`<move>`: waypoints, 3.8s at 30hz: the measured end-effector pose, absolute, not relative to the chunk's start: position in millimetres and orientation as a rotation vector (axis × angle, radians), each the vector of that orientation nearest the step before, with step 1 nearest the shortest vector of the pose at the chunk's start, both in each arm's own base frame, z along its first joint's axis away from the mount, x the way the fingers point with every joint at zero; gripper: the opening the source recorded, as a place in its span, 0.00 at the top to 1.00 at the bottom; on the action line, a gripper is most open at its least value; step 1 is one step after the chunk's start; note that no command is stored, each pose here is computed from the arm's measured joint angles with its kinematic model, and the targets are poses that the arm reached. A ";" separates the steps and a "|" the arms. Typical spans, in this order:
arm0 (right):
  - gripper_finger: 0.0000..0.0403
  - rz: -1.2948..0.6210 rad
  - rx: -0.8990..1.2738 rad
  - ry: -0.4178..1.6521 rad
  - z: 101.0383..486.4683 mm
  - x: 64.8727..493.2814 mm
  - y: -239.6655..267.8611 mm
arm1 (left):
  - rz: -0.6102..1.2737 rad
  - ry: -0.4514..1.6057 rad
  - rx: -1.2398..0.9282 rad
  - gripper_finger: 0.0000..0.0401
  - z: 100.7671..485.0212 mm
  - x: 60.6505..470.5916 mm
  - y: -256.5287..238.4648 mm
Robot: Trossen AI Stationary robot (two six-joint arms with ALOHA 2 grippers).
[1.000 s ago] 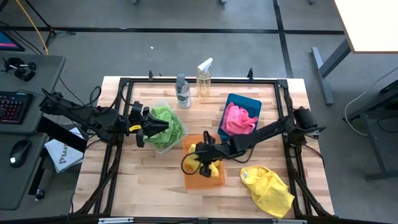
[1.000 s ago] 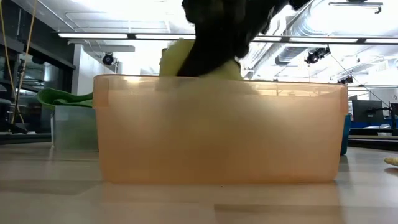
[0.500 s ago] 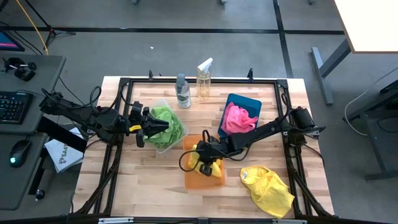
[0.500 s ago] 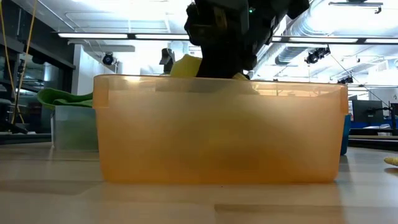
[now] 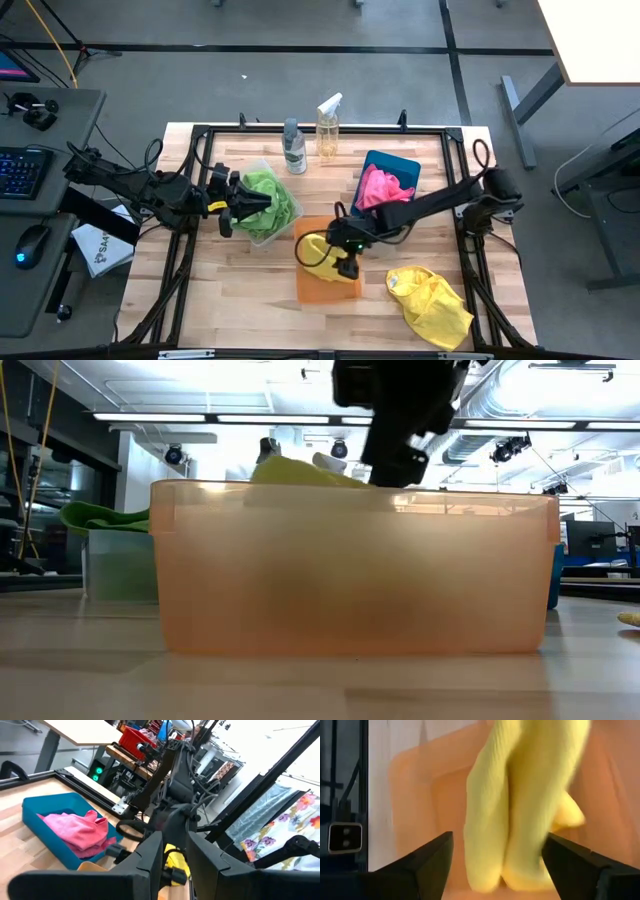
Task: Sort microfiber towel by color & place in baskets
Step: Put the yellow microfiber towel into the orange bin
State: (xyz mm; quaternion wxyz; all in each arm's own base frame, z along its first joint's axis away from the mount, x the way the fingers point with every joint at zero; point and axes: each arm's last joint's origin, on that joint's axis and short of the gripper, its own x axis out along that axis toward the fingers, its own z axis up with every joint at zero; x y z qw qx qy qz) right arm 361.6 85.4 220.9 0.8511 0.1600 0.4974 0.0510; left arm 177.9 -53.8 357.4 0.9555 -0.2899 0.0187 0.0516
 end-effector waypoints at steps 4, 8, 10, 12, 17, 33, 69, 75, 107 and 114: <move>0.26 0.109 0.320 1.059 233.8 351.6 80.7 | 0.119 0.034 -0.587 0.81 357.4 177.9 -53.4; 0.26 0.118 0.304 1.027 250.6 342.5 78.0 | 0.119 0.034 -0.586 0.81 357.4 177.9 -53.4; 0.26 0.110 0.292 1.004 258.5 338.5 76.6 | 0.119 0.035 -0.586 0.81 357.3 177.9 -53.4; 0.26 0.109 0.278 0.976 265.9 335.2 75.5 | 0.120 0.038 -0.576 0.81 357.0 177.8 -53.3; 0.27 0.149 0.250 0.821 282.7 339.6 76.1 | 0.153 0.029 -0.546 0.81 357.0 177.8 -52.3; 0.92 -0.029 0.276 0.731 189.7 408.9 84.9 | 0.168 0.025 -0.548 0.81 356.9 177.7 -51.9; 0.46 -0.084 0.322 1.496 264.0 214.4 158.2 | 0.177 0.056 -0.544 0.81 353.6 177.4 -51.8; 0.32 -0.063 0.396 1.677 237.6 170.2 196.5 | 0.176 0.049 -0.553 0.81 354.3 177.5 -51.8; 0.98 -0.116 0.558 1.360 321.8 146.3 193.3 | 0.271 0.021 -0.475 0.81 355.0 176.9 -48.9; 0.99 -0.157 0.520 0.730 445.1 141.1 140.7 | 0.296 0.015 -0.462 0.81 355.0 176.7 -48.1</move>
